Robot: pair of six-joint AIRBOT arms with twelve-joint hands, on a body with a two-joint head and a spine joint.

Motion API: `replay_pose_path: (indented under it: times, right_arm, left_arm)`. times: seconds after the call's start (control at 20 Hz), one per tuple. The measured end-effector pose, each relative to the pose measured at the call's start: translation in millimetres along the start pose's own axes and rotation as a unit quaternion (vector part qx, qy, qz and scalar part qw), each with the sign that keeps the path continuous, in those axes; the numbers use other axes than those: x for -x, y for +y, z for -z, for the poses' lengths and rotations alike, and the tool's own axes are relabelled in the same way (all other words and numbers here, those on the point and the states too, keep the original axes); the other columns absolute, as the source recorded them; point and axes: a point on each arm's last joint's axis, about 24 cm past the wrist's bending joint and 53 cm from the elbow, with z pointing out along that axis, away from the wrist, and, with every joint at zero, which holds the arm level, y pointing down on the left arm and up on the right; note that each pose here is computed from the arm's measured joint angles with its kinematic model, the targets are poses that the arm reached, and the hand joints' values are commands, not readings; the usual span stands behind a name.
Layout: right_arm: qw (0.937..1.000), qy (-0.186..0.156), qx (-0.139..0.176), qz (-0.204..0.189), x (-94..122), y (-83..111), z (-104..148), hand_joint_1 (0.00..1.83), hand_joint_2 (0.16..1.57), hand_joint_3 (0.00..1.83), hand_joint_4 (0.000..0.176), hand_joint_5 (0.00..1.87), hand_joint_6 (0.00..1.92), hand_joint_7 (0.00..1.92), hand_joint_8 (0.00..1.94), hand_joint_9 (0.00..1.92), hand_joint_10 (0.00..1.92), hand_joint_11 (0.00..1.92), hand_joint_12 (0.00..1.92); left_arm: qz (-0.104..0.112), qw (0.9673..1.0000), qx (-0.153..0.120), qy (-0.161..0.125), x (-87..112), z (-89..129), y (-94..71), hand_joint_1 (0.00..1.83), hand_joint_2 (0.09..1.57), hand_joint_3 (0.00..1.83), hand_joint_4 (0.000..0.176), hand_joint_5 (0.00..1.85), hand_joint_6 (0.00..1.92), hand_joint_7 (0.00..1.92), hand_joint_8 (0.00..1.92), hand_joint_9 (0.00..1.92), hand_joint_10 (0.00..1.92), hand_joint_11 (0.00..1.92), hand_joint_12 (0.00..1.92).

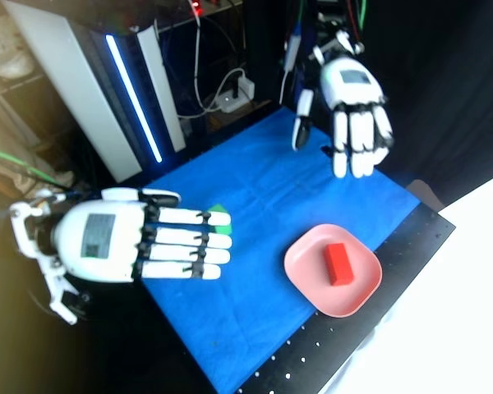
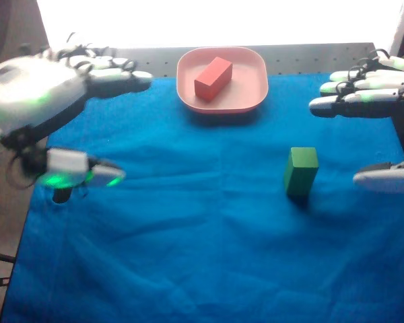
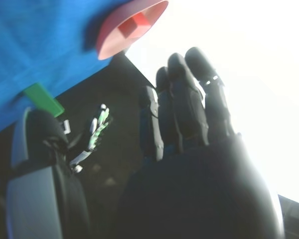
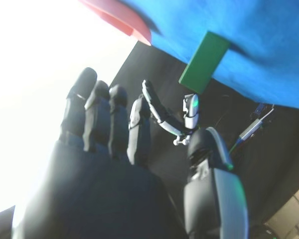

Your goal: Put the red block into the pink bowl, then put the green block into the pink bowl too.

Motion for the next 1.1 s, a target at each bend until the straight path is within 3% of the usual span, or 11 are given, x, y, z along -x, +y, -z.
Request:
replay_pose_path:
  times: [0.05,0.1,0.2,0.35,0.45,0.6,0.75,0.85,0.9,0.95,1.1]
  right_arm:
    - [1.0000,0.004,0.002,0.006,0.4,2.7,-4.3,0.72,1.03,0.00,0.079,0.42,0.00,0.37,0.00,0.28,0.01,0.00,0.74]
    - [0.9999,0.005,0.006,0.010,1.3,5.1,-8.1,0.73,1.02,0.00,0.072,0.44,0.00,0.39,0.01,0.32,0.02,0.00,0.83]
    - [0.9999,0.006,0.008,0.008,-2.2,3.9,-15.3,0.72,1.03,0.00,0.068,0.46,0.00,0.41,0.00,0.38,0.01,0.00,1.12]
    - [0.9996,0.026,-0.001,0.009,-17.5,-2.2,-20.2,0.83,1.01,0.00,0.047,0.51,0.00,0.48,0.00,0.49,0.01,0.23,1.05]
    - [0.9991,0.036,0.004,0.022,-19.6,1.4,-30.4,0.91,0.98,0.00,0.001,0.54,0.00,0.51,0.00,0.56,0.01,0.35,0.87]
    - [0.9984,0.051,0.014,0.023,-30.3,5.4,-45.8,0.87,1.02,0.00,0.040,0.46,0.00,0.45,0.00,0.58,0.00,0.48,0.74]
    - [0.9957,0.091,0.015,0.013,-60.0,2.4,-53.9,0.99,1.01,0.00,0.003,0.56,0.01,0.52,0.01,0.64,0.01,0.59,0.76]
    - [0.9952,0.095,0.011,0.019,-61.0,0.3,-55.6,1.10,1.00,0.00,0.000,0.71,0.02,0.76,0.06,0.82,0.43,0.79,1.08]
    - [0.9955,0.092,0.009,0.022,-57.2,-0.4,-57.1,1.11,1.00,0.00,0.000,0.78,0.01,0.85,0.13,0.76,0.94,0.83,1.32]
    - [0.9960,0.086,0.008,0.020,-52.7,-1.0,-57.5,1.15,1.11,0.01,0.000,0.97,0.93,0.85,1.14,0.83,1.52,0.92,1.67]
    - [0.9961,0.085,0.009,0.020,-51.2,-0.9,-57.2,1.16,1.12,0.00,0.000,0.97,0.99,0.80,1.66,1.01,1.78,1.11,1.89]
  left_arm:
    - [0.005,1.0000,0.006,0.002,-0.9,8.6,4.2,0.78,0.90,0.00,0.106,0.24,0.00,0.13,0.00,0.12,0.00,0.00,0.41]
    - [0.007,0.9999,0.013,0.004,-1.3,14.4,8.2,0.75,0.90,0.00,0.084,0.23,0.00,0.11,0.00,0.11,0.00,0.00,0.40]
    - [0.010,0.9997,0.023,-0.003,2.2,21.8,14.5,0.72,0.87,0.00,0.104,0.18,0.00,0.07,0.00,0.01,0.00,0.00,0.02]
    - [0.014,0.9995,0.026,-0.007,3.7,22.5,16.1,0.78,0.86,0.00,0.096,0.18,0.00,0.05,0.01,0.00,0.00,0.00,0.00]
    - [0.015,0.9996,0.023,-0.010,3.9,23.2,13.6,0.77,0.86,0.00,0.082,0.17,0.00,0.06,0.01,0.00,0.00,0.00,0.00]
    - [0.017,0.9995,0.020,-0.015,3.6,25.3,11.3,0.81,0.86,0.00,0.063,0.16,0.00,0.07,0.01,0.00,0.00,0.00,0.00]
    - [0.022,0.9993,0.025,-0.020,5.8,25.6,13.3,0.81,0.85,0.00,0.074,0.17,0.00,0.07,0.01,0.00,0.00,0.00,0.00]
    - [0.022,0.9993,0.024,-0.019,5.6,25.6,13.3,0.81,0.85,0.00,0.076,0.15,0.00,0.05,0.00,0.00,0.00,0.00,0.00]
    - [0.022,0.9993,0.024,-0.019,5.7,25.6,13.2,0.78,0.85,0.00,0.073,0.15,0.00,0.06,0.00,0.00,0.00,0.00,0.00]
    - [0.021,0.9993,0.023,-0.020,6.1,25.6,12.8,0.82,0.86,0.00,0.075,0.15,0.00,0.06,0.00,0.00,0.00,0.00,0.00]
    - [0.025,0.9992,0.022,-0.024,7.0,25.9,10.9,0.82,0.86,0.00,0.092,0.15,0.00,0.06,0.00,0.00,0.00,0.00,0.00]
